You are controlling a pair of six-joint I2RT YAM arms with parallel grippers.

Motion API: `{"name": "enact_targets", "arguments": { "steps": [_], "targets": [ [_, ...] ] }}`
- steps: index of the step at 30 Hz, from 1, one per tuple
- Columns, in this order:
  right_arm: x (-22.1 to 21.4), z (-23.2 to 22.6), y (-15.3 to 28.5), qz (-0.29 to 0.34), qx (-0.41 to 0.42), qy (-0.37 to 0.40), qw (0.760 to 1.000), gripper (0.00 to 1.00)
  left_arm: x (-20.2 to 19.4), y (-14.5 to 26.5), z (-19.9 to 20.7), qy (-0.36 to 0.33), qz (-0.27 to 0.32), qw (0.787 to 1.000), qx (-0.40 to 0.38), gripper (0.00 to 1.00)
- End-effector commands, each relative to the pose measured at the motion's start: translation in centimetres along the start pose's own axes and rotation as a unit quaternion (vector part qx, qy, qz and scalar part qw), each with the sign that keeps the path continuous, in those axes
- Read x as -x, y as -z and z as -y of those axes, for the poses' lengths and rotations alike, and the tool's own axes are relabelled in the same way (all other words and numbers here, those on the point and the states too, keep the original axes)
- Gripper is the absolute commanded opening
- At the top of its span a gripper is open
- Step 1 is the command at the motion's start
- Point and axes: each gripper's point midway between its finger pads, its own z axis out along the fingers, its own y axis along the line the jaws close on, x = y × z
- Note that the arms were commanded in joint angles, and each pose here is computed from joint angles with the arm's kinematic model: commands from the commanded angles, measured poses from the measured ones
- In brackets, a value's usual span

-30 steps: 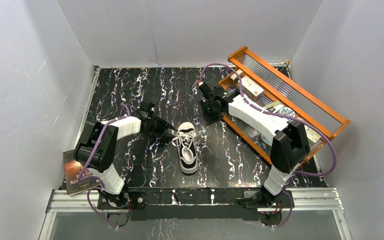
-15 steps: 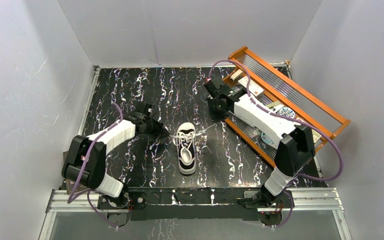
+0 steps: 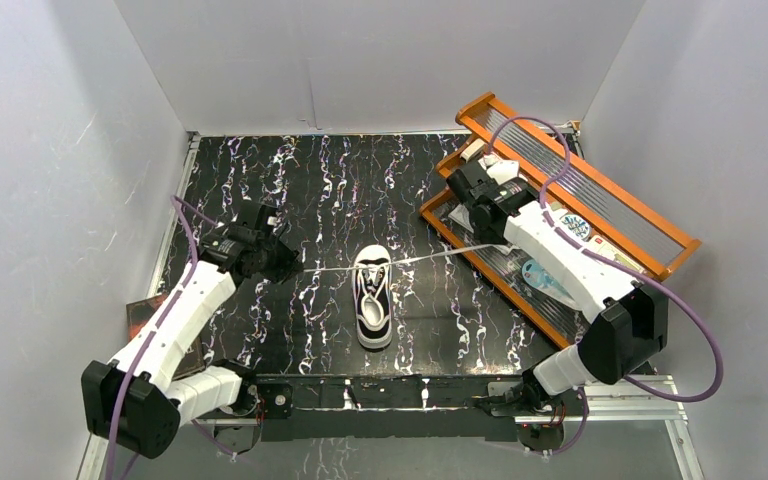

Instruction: Tie the shoes

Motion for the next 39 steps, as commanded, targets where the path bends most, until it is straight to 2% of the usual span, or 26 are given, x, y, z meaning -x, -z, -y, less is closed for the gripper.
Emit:
{"name": "enact_targets", "arguments": {
  "steps": [1, 4, 10, 16, 29, 34, 39],
  "targets": [
    [-0.7, 4.6, -1.0, 0.029, -0.091, -0.001, 0.995, 0.0, 0.2, 0.5, -5.1, -0.015, 0.028, 0.996, 0.08, 0.0],
    [-1.5, 5.3, -2.3, 0.033, -0.108, 0.012, 0.994, 0.0, -0.2, -0.1, -7.0, -0.023, 0.021, 0.994, 0.107, 0.0],
    [-4.0, 6.9, -4.0, 0.002, -0.173, 0.01, 0.985, 0.0, 0.1, -0.7, -11.4, -0.046, 0.027, 0.981, 0.185, 0.0],
    [-4.4, 6.6, -5.8, 0.014, -0.171, 0.017, 0.985, 0.0, 1.5, -1.8, -13.4, -0.097, 0.031, 0.973, 0.206, 0.0],
    [-6.8, 8.0, -8.3, -0.022, -0.191, 0.002, 0.981, 0.0, 0.9, -3.1, -16.6, 0.026, -0.008, 0.97, 0.242, 0.0],
    [-6.8, 8.0, -8.7, -0.026, -0.19, 0.0, 0.981, 0.0, 0.6, -3.3, -16.4, 0.02, -0.018, 0.972, 0.233, 0.0],
    [-6.5, 7.0, -8.1, -0.015, -0.149, 0.007, 0.989, 0.0, 1.0, -3.3, -15.2, -0.001, -0.021, 0.978, 0.207, 0.0]
  ]
}}
